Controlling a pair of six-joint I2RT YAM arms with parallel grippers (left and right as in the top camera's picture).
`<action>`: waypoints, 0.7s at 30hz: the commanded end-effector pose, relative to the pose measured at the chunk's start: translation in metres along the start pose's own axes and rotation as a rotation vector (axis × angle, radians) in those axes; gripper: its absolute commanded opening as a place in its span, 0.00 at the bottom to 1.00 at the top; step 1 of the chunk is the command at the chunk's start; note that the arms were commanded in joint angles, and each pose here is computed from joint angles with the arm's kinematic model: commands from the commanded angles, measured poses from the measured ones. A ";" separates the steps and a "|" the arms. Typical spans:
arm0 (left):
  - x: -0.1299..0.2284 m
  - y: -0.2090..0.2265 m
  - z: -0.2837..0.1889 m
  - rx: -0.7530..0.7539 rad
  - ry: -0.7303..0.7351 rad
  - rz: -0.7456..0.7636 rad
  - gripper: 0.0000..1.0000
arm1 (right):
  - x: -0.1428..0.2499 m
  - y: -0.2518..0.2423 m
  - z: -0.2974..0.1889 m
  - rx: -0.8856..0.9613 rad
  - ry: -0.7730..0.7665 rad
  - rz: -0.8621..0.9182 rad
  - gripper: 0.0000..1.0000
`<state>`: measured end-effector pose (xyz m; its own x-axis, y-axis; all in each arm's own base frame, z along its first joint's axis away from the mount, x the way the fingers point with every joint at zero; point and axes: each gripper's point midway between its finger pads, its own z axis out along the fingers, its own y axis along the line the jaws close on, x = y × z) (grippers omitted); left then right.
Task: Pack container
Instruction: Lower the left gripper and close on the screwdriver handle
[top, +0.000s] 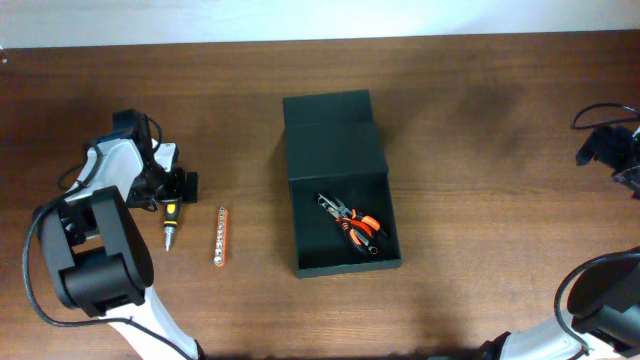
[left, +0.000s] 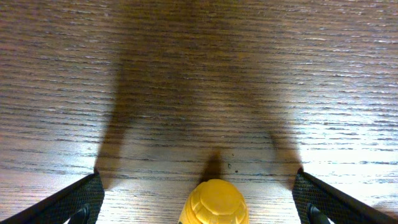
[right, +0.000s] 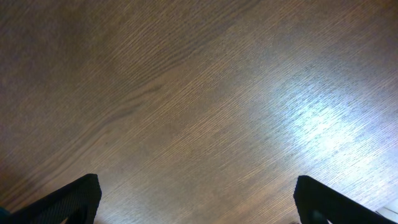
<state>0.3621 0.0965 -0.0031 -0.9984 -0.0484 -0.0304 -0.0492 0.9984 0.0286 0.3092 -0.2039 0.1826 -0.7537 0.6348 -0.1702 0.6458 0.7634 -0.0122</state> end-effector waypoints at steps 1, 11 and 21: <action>0.011 0.001 0.012 -0.012 0.038 0.008 0.99 | 0.001 0.002 0.000 -0.002 0.000 0.004 0.99; 0.018 0.000 0.012 -0.006 0.066 0.009 0.96 | 0.001 0.002 0.000 -0.002 0.000 0.004 0.99; 0.022 -0.001 0.011 -0.002 0.082 0.010 0.57 | 0.001 0.002 0.000 -0.002 0.000 0.004 0.99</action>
<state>0.3566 0.0940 -0.0033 -0.9990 -0.0450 -0.0075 -0.0452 0.9988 0.0208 0.3092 -0.2039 0.1826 -0.7535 0.6351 -0.1702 0.6461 0.7632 -0.0121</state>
